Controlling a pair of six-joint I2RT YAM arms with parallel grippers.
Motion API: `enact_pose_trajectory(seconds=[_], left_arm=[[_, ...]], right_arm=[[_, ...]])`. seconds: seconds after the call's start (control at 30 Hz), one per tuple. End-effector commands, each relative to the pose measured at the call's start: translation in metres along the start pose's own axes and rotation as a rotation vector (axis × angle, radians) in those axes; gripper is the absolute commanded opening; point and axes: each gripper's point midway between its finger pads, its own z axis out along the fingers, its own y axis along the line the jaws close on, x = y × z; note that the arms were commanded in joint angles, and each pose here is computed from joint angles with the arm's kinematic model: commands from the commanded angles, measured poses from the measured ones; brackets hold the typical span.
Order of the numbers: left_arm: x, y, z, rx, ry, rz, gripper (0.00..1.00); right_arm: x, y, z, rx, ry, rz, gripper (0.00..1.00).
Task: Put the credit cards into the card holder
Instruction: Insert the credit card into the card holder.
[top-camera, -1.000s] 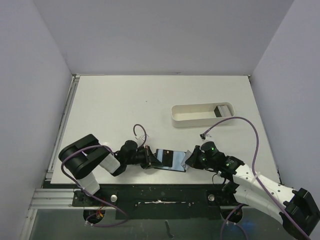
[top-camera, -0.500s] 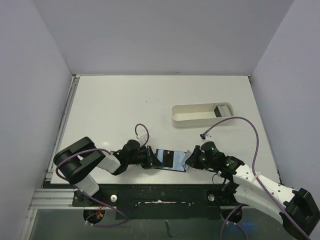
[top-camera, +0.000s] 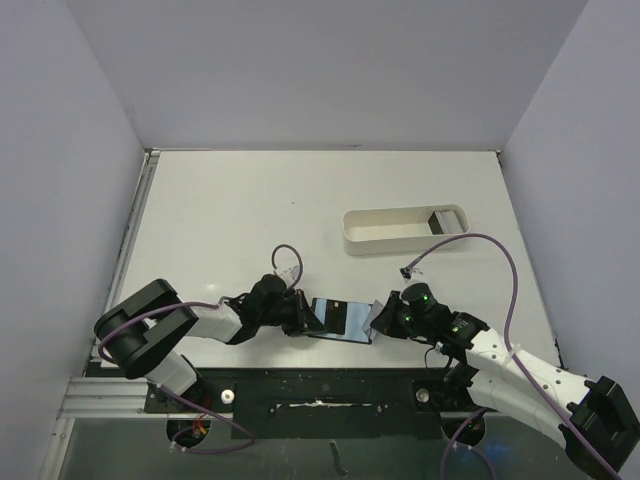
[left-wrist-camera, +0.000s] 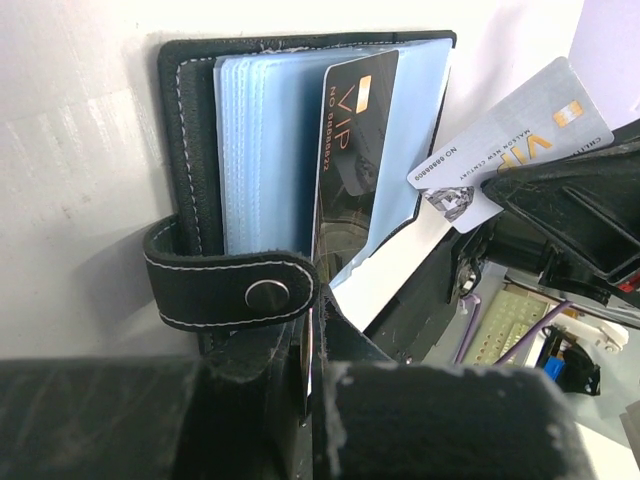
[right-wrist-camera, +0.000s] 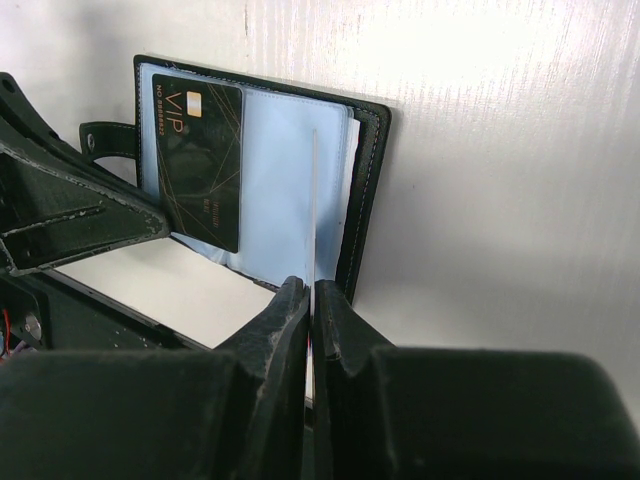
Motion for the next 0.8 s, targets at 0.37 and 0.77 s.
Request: enact_pose_trajectory(seconds=[0.37,0.77], left_arm=[[-0.0002,0.0143,-0.0027,-0.166,0.004,-0.006,0.00],[0.0063,0.0106,-0.0024,-0.175,0.051,-0.022,0.00]], right_arm=[[-0.0152,0.0073,-0.0024,-0.013,-0.055,0.007,0.00],[-0.0154,0.0073,-0.0027,-0.012,-0.055,0.003,0.00]])
